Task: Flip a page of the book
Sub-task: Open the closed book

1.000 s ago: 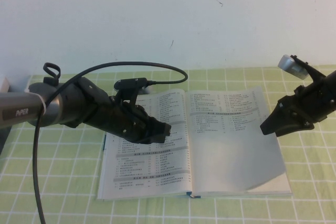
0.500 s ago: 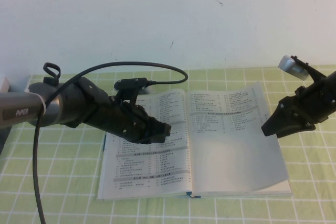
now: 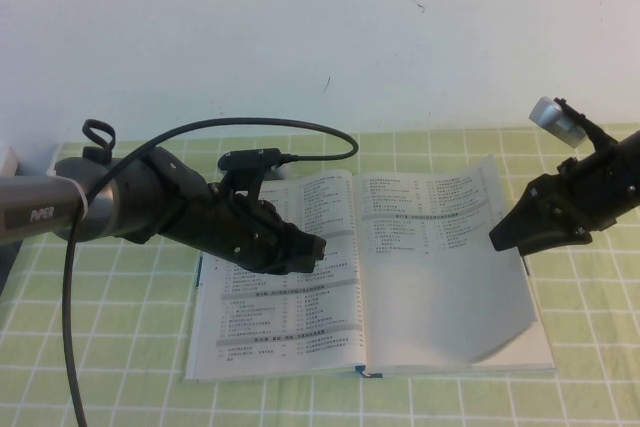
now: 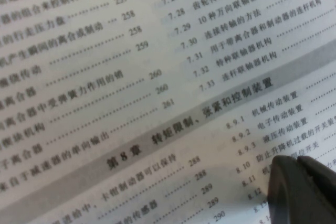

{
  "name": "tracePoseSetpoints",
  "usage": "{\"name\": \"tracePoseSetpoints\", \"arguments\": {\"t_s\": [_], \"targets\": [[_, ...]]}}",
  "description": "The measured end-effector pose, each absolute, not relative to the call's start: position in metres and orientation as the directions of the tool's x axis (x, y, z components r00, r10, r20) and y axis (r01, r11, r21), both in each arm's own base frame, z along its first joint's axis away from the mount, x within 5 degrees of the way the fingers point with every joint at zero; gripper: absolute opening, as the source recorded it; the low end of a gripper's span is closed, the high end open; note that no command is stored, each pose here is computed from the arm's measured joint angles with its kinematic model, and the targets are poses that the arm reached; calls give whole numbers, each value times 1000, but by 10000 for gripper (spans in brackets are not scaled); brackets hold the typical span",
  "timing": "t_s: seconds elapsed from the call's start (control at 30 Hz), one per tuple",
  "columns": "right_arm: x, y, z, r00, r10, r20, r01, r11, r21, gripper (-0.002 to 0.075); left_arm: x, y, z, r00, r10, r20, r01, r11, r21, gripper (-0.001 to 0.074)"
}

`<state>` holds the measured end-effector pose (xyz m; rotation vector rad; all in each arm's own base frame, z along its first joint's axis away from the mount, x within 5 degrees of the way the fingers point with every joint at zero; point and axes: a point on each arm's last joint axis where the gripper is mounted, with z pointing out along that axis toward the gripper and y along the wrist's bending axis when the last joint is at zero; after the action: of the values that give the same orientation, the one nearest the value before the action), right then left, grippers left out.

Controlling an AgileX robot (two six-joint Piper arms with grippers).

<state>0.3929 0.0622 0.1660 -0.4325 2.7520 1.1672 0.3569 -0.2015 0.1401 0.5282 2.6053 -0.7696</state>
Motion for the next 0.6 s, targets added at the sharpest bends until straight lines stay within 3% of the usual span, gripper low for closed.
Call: {"name": "tracePoseSetpoints", "arguments": {"t_s": [0.6], "targets": [[392,62,165,-954,-214,-211,-301,668,680,324,357,-202,140,-855,254,-451,458,778,-431,-4]]}}
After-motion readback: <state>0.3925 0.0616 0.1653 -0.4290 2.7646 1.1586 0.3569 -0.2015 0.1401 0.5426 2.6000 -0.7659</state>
